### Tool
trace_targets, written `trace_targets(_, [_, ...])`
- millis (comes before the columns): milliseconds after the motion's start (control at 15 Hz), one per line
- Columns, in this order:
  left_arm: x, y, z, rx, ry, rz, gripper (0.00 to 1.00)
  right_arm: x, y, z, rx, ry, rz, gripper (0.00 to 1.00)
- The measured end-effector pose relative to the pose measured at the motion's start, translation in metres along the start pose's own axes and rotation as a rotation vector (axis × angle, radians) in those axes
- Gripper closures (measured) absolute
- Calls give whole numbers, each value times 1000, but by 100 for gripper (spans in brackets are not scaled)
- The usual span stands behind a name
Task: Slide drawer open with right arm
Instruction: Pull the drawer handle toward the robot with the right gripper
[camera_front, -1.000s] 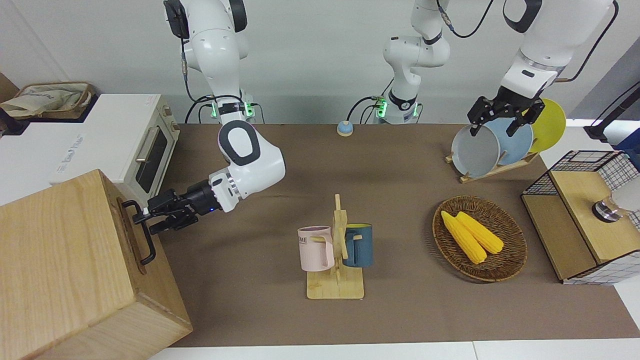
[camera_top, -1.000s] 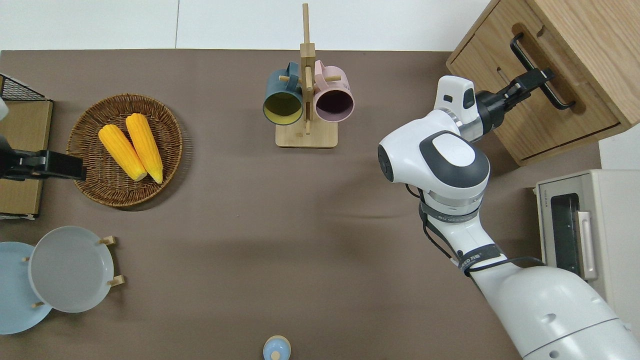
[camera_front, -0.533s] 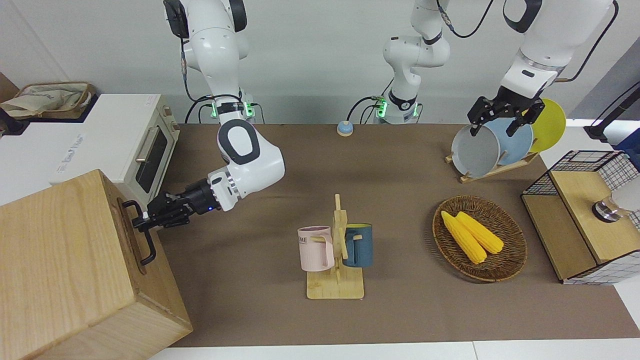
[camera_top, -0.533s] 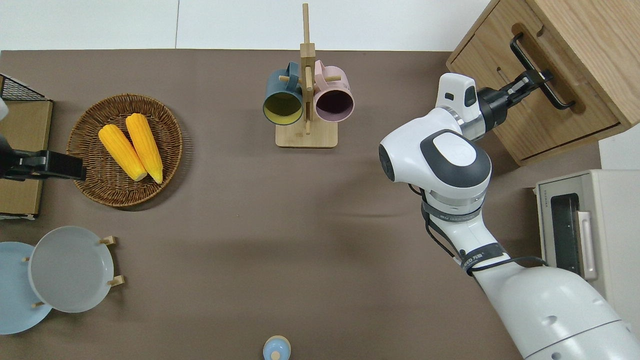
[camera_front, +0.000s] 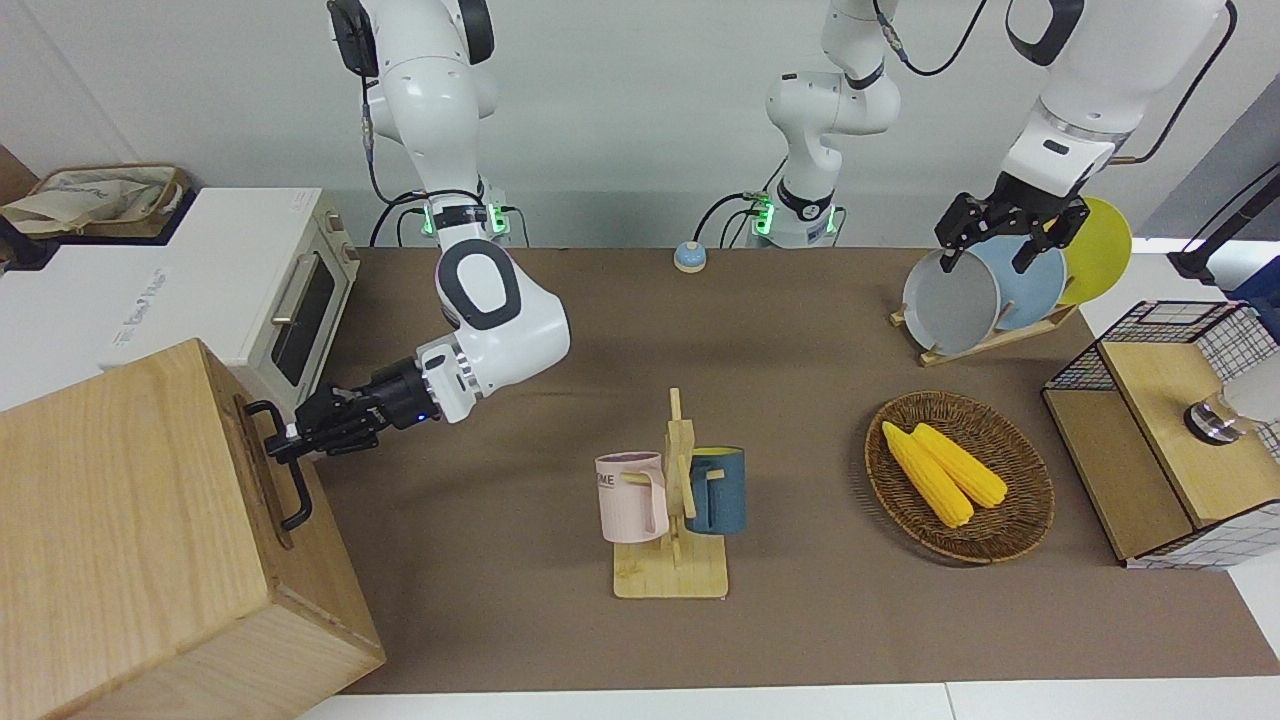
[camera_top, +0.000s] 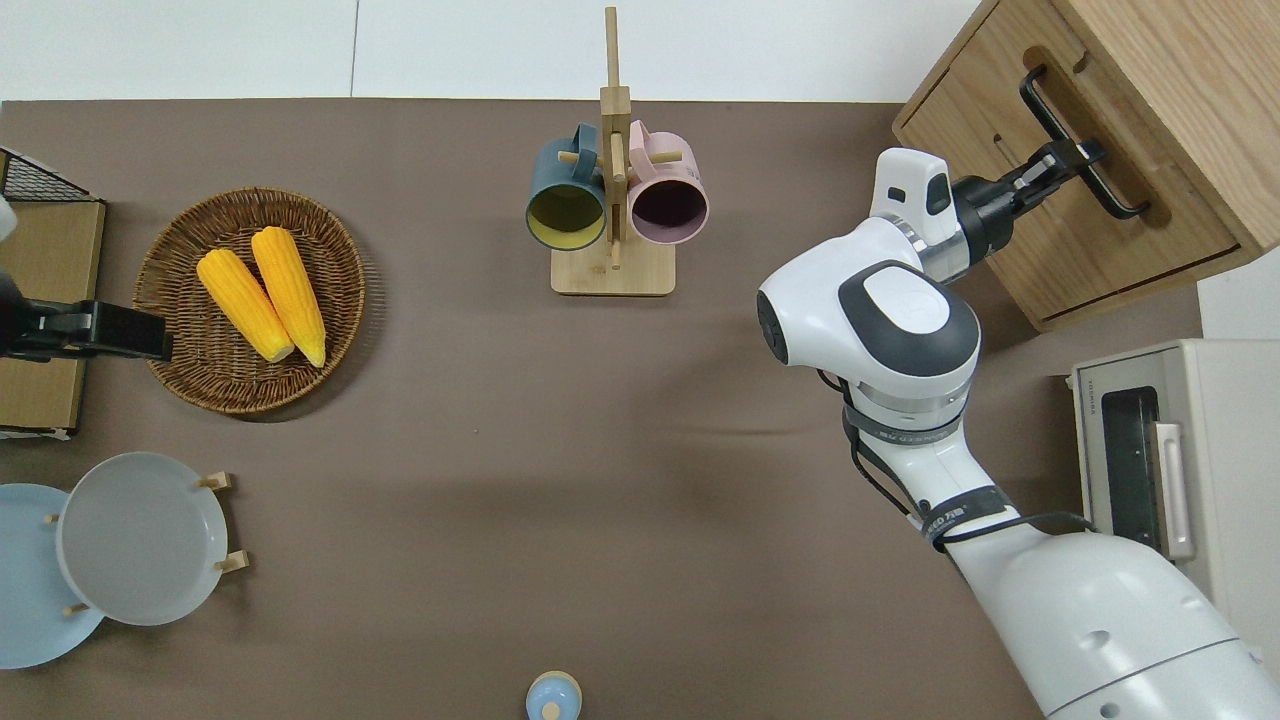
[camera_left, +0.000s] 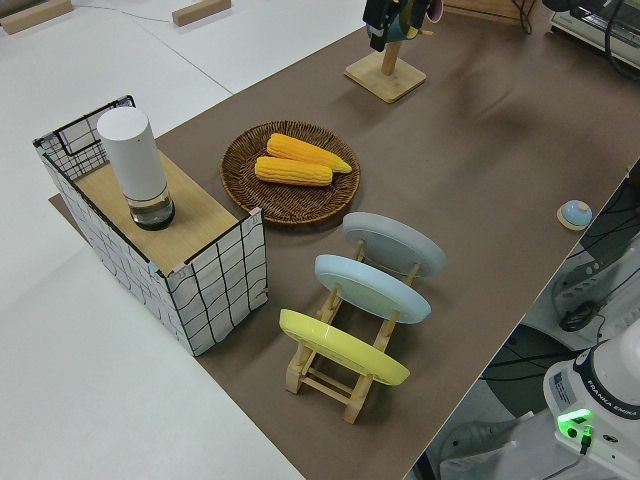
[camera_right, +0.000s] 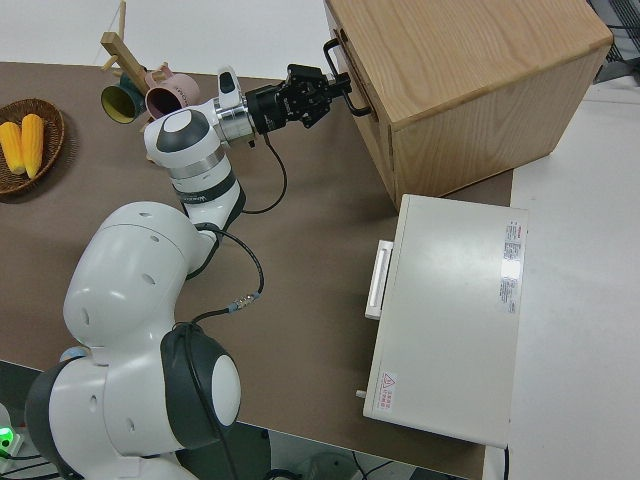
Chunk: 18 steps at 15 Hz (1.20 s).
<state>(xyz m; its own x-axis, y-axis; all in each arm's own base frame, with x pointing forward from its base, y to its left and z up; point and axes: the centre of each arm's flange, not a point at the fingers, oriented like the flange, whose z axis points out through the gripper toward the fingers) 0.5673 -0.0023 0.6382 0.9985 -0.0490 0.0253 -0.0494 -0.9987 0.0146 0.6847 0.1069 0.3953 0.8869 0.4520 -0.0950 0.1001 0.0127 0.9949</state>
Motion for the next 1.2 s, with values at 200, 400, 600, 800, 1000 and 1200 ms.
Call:
trace_targets(200, [0, 0, 0, 0, 0, 0, 0, 0, 0, -2, -3, -3, -1, 81])
trace_targets(400, [0, 0, 0, 0, 0, 0, 1, 1, -2, -15, -7, -17, -1, 81])
trace_targets(600, [0, 0, 0, 0, 0, 0, 0, 3, -2, -39, -2, -34, 4, 81])
trace_targets(800, [0, 0, 0, 0, 0, 0, 0, 4, -2, -61, 5, -46, 7, 81])
trace_targets(1000, [0, 0, 0, 0, 0, 0, 0, 6, 3, -76, 35, -56, 23, 81])
trace_targets(1200, [0, 0, 0, 0, 0, 0, 0, 6, 2, -93, 36, -62, 22, 81])
